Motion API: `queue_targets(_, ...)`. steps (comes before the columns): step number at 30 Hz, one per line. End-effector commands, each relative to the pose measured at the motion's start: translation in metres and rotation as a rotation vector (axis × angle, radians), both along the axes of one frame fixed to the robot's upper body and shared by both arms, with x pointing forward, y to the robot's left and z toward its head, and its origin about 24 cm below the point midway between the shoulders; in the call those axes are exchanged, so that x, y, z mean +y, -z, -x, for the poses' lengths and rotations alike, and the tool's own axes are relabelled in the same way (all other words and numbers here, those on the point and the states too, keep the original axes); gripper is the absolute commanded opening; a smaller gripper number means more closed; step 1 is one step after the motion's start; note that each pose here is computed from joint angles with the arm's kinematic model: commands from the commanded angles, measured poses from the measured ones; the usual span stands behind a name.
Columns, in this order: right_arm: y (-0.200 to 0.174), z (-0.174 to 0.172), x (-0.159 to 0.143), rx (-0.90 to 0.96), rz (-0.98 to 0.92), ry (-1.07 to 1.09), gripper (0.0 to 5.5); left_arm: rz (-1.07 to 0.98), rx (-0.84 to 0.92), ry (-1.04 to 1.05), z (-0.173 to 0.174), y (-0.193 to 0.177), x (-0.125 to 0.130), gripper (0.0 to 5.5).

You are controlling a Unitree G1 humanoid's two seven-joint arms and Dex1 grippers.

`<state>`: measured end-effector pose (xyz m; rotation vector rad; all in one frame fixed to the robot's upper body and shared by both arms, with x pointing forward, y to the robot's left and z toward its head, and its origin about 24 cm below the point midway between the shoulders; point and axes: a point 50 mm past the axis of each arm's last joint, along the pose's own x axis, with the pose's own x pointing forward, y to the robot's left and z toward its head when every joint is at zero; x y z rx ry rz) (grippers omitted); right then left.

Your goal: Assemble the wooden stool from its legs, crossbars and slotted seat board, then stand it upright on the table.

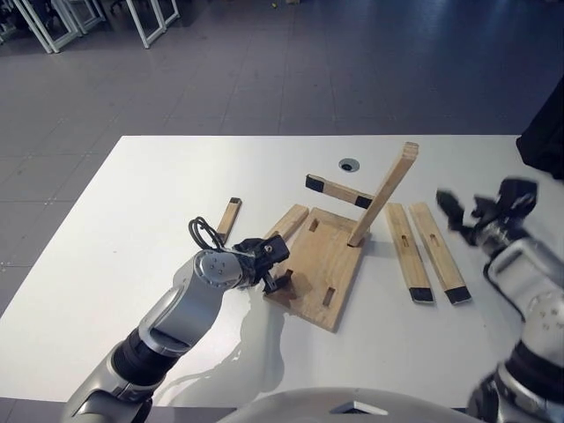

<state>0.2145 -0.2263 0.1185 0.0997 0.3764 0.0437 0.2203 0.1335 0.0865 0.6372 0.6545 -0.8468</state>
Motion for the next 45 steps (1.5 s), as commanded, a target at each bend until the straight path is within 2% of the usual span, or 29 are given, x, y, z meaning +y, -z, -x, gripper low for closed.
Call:
queue_targets(1, 0.036, 0.022, -0.012, 0.151, 0.156, -0.075, 4.04, 0.023, -0.05, -0.021, -0.009, -0.024, 0.007, 4.37)
queue_targets(5, 0.061, 0.028, -0.025, 0.211, 0.236, -0.129, 4.04, 0.023, -0.066, -0.028, -0.011, -0.031, 0.009, 4.37)
queue_targets(11, 0.087, 0.032, -0.033, 0.278, 0.253, -0.174, 4.04, -0.091, -0.078, -0.056, -0.012, -0.021, 0.028, 4.37)
queue_targets(17, 0.093, 0.032, -0.033, 0.291, 0.205, -0.169, 2.93, -0.166, -0.028, -0.018, -0.005, 0.002, 0.037, 4.37)
queue_targets(22, 0.069, 0.013, -0.03, 0.2, 0.187, -0.141, 2.02, -0.202, -0.009, 0.036, 0.006, 0.017, 0.033, 4.37)
queue_targets(26, 0.026, -0.013, -0.037, 0.038, 0.179, -0.049, 2.01, -0.206, -0.033, 0.111, 0.014, 0.023, 0.015, 4.37)
queue_targets(31, -0.027, -0.043, -0.036, -0.149, 0.164, -0.007, 2.01, -0.139, -0.084, 0.148, 0.011, 0.009, -0.01, 4.37)
queue_targets(35, -0.056, -0.053, -0.024, -0.269, 0.107, -0.041, 2.01, -0.05, -0.093, 0.094, 0.003, -0.005, -0.013, 4.37)
queue_targets(37, -0.071, -0.054, -0.013, -0.329, 0.051, -0.108, 2.01, 0.044, -0.086, 0.048, -0.005, -0.017, -0.011, 4.37)
queue_targets(39, -0.09, -0.05, 0.006, -0.392, -0.078, -0.284, 2.01, 0.239, -0.079, -0.021, -0.018, -0.043, -0.002, 4.37)
queue_targets(40, -0.099, -0.044, 0.018, -0.416, -0.17, -0.421, 2.01, 0.404, -0.064, -0.039, -0.024, -0.063, 0.003, 4.37)
queue_targets(42, -0.116, -0.024, 0.044, -0.442, -0.324, -0.75, 2.01, 0.862, 0.028, 0.049, -0.029, -0.102, 0.014, 4.37)
queue_targets(44, -0.12, -0.009, 0.063, -0.422, -0.401, -0.959, 2.01, 1.17, 0.132, 0.183, -0.026, -0.117, 0.019, 4.37)
queue_targets(45, -0.118, -0.005, 0.071, -0.397, -0.416, -1.027, 2.01, 1.251, 0.185, 0.226, -0.024, -0.116, 0.019, 4.37)
